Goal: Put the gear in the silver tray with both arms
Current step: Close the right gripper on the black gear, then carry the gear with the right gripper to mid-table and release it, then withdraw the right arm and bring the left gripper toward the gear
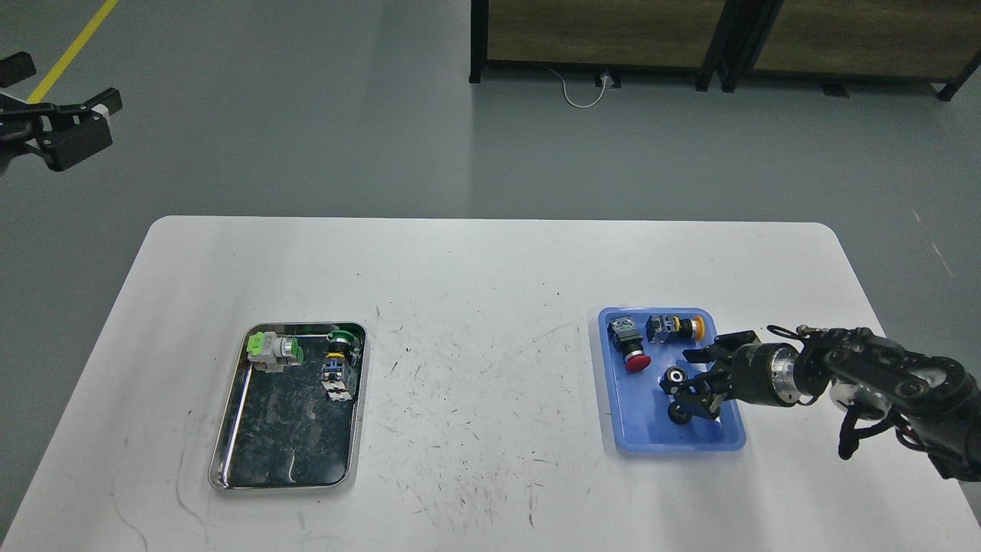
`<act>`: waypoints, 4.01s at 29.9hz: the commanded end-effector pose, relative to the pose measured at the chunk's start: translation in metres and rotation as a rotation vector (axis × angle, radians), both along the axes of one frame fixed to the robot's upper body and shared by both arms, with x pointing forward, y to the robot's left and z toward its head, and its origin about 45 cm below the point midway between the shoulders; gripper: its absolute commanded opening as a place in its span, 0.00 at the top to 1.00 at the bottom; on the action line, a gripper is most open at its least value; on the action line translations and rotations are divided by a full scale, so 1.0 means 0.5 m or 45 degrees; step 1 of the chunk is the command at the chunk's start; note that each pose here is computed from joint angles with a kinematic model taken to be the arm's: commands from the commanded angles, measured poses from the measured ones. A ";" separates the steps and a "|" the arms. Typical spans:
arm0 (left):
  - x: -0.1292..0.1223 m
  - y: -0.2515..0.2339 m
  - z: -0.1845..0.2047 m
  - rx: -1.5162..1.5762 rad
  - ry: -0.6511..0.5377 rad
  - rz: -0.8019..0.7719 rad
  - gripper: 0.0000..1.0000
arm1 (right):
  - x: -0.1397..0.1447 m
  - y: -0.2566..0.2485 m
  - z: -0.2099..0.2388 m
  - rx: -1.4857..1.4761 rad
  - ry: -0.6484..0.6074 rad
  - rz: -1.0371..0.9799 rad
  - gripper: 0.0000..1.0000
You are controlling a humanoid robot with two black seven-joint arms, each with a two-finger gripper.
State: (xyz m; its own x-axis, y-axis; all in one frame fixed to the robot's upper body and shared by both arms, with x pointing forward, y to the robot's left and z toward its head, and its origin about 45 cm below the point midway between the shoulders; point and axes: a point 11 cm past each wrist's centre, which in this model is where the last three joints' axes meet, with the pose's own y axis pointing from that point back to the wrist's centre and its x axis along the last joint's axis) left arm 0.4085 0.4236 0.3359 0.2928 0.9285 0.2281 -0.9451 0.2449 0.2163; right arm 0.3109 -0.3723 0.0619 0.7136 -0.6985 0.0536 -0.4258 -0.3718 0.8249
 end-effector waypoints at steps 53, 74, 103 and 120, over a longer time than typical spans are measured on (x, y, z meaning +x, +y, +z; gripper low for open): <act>-0.009 0.021 -0.011 0.051 0.028 0.041 0.02 | 0.046 0.539 0.084 -0.096 -0.013 1.223 0.76; -0.015 0.037 -0.003 0.067 0.026 0.060 0.02 | 0.053 0.567 0.073 -0.076 -0.043 1.225 0.69; -0.023 -0.104 -0.103 0.037 0.083 -0.188 0.02 | 0.302 0.251 0.278 -0.033 -0.425 0.471 0.26; -0.205 -0.543 -0.453 -0.077 0.361 -0.705 0.02 | 0.332 -0.066 0.492 -0.003 -0.707 -0.047 0.25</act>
